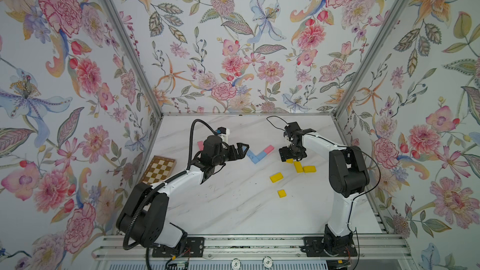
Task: Assemble the letter v with building blocks
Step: Pick up the building block from the center of the board.
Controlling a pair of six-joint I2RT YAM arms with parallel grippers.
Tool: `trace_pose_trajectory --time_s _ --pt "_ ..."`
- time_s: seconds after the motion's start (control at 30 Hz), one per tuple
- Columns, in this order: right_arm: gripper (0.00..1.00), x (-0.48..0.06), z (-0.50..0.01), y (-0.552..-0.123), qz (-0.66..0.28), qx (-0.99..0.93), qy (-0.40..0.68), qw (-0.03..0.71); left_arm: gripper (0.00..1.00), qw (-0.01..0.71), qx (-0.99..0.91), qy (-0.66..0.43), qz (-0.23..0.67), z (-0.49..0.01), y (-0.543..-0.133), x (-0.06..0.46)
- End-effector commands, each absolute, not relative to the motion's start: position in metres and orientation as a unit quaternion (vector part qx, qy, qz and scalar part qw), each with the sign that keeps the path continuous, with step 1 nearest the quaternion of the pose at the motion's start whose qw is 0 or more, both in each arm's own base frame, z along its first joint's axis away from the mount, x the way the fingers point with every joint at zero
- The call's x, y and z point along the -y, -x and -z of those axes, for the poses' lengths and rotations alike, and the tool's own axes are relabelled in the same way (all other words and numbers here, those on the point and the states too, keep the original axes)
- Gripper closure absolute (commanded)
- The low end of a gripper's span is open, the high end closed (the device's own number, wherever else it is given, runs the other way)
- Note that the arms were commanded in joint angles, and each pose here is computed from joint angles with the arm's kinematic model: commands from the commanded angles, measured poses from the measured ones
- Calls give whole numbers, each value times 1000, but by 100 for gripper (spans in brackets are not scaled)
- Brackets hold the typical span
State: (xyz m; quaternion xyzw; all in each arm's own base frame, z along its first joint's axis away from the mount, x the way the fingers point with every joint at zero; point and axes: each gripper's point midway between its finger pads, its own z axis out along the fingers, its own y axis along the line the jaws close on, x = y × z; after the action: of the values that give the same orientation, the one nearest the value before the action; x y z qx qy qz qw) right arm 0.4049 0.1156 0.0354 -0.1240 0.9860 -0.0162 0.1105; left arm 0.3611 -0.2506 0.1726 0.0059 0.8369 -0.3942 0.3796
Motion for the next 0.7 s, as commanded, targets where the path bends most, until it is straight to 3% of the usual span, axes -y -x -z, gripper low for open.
trace_pose_trajectory --time_s 0.0,0.3,0.67 --pt "17 -107 -22 -398 49 -982 164 81 1 407 -797 8 447 -205 -358 254" --pt "27 -108 -6 -401 50 -980 183 65 1 400 -795 12 457 -205 -364 260" --pt "26 -135 -25 -392 -38 -980 172 97 1 389 -801 10 455 -201 -362 267"
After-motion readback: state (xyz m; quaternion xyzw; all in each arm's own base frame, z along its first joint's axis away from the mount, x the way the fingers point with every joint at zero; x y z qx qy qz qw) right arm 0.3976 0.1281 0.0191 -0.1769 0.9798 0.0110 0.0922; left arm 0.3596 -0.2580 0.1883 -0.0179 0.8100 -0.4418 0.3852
